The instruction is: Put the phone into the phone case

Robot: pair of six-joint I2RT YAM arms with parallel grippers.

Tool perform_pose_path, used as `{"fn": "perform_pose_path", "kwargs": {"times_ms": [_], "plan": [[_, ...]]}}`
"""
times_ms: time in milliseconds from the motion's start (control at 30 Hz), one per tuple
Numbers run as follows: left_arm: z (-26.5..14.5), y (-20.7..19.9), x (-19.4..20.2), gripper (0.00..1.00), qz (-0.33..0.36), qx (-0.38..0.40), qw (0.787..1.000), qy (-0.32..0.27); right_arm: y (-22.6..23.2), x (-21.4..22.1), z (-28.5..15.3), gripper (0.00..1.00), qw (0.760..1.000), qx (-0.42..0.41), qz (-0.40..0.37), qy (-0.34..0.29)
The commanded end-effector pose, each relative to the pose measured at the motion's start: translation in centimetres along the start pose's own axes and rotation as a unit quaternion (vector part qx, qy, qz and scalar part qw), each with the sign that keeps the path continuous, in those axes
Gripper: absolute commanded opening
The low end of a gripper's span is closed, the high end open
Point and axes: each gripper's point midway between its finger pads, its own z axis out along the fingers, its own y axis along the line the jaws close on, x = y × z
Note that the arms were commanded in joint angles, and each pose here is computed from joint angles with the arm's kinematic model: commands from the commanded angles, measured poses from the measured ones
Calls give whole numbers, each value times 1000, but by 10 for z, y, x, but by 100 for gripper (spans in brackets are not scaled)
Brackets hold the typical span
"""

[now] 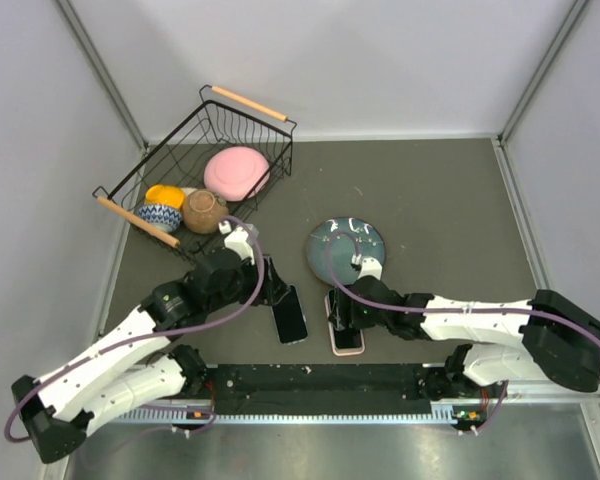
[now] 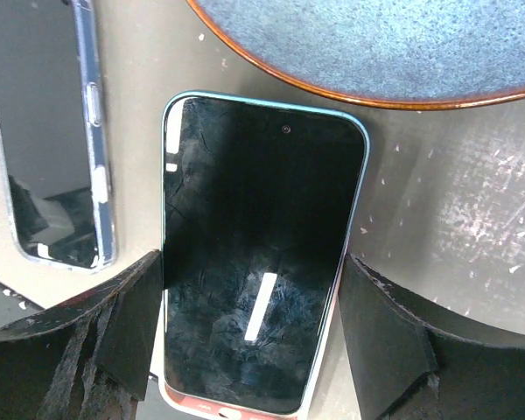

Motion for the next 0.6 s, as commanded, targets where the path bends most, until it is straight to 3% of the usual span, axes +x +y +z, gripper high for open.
{"fn": "perform_pose_path", "kwargs": {"times_ms": [0, 567], "plan": [[25, -34, -3, 66, -43, 79, 996, -6, 9, 5, 1, 42, 999, -48, 2, -18], [96, -51, 23, 65, -96, 134, 986, 30, -1, 4, -15, 41, 994, -80, 24, -66]]}}
